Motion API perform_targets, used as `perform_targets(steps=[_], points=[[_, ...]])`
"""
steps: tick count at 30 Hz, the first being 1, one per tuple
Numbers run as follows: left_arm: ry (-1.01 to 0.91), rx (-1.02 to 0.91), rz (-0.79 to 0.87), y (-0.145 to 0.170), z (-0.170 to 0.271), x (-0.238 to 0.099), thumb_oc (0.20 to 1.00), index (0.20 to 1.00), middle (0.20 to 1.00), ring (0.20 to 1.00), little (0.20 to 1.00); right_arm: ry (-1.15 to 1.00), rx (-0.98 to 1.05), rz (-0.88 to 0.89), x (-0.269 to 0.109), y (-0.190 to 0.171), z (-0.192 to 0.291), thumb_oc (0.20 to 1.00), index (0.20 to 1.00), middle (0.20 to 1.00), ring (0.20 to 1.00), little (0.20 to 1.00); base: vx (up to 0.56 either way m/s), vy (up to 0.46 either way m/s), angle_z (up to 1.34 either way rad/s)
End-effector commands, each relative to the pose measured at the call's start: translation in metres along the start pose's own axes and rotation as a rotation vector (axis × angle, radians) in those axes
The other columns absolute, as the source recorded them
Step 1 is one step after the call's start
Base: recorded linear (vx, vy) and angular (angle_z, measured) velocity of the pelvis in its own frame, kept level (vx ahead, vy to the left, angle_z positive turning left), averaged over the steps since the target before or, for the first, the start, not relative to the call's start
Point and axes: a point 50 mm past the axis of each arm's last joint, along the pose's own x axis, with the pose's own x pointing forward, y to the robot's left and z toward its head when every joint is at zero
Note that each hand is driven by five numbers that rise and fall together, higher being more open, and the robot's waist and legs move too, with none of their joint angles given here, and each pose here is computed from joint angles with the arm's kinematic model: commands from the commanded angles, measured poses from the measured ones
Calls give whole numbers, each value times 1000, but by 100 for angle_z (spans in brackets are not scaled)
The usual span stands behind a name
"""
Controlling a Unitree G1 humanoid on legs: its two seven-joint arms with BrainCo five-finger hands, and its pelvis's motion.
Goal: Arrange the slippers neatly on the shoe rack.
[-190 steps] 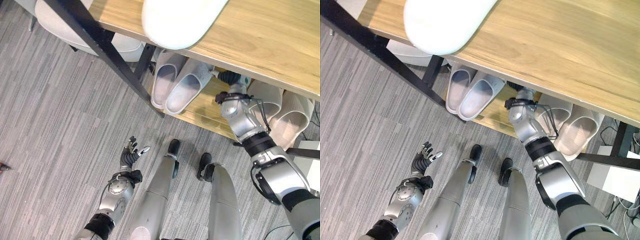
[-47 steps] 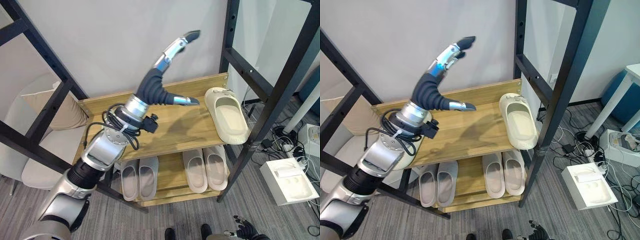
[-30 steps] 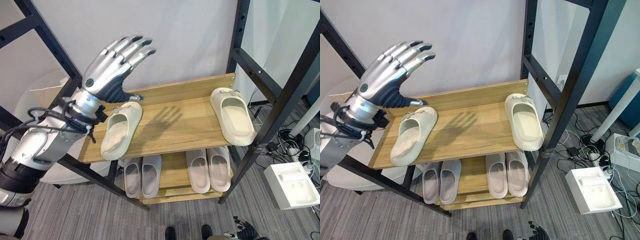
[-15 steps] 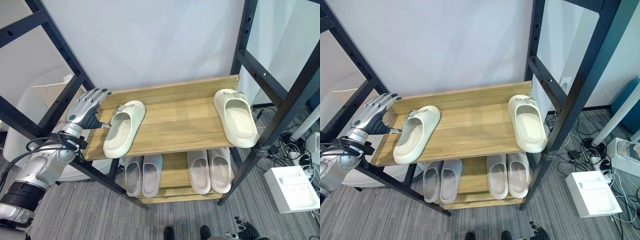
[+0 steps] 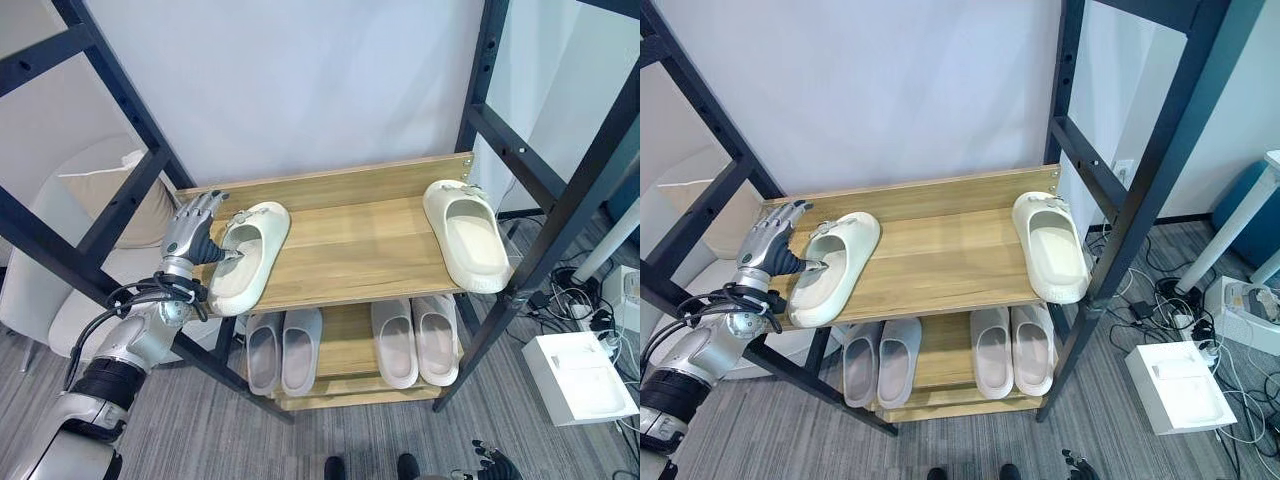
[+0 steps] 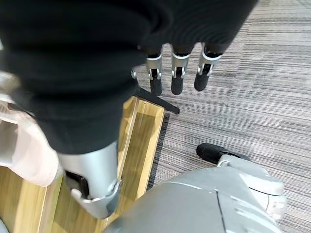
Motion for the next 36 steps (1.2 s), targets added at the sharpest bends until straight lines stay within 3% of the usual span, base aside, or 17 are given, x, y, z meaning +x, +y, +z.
perform_targets(steps=[1,9,10,12,13,25,36], points=[[-48,44,85,12,22,34,1000,1000,1000,1000,1000,-71,20,-18,5,1,19,1000,1000,1000,1000,1000,13,-7,-11],[-54,98,52,3,29,44,1000,1000,1000,1000,1000,-82,12,-37,4,-2,20,1000,1000,1000,1000,1000,2,-1,-1],[-56,118,41,2,29,46,909,909,909,909,909,-83,8,-40,4,-3,20,1000,1000,1000,1000,1000,0,0,0],[-50,148,23,1,27,49,379,379,379,379,379,-89,3,-41,4,-4,21,1000,1000,1000,1000,1000,0,0,0],[-50,148,23,1,27,49,200,200,200,200,200,-89,3,-41,4,-4,21,1000,1000,1000,1000,1000,-1,-7,-3],[-108,327,-52,3,39,70,200,200,200,200,200,-113,-9,-48,5,-10,26,1000,1000,1000,1000,1000,0,-8,-5],[-419,254,154,47,111,73,200,200,200,200,200,-122,30,-41,4,-7,28,1000,1000,1000,1000,1000,-4,-4,-1]])
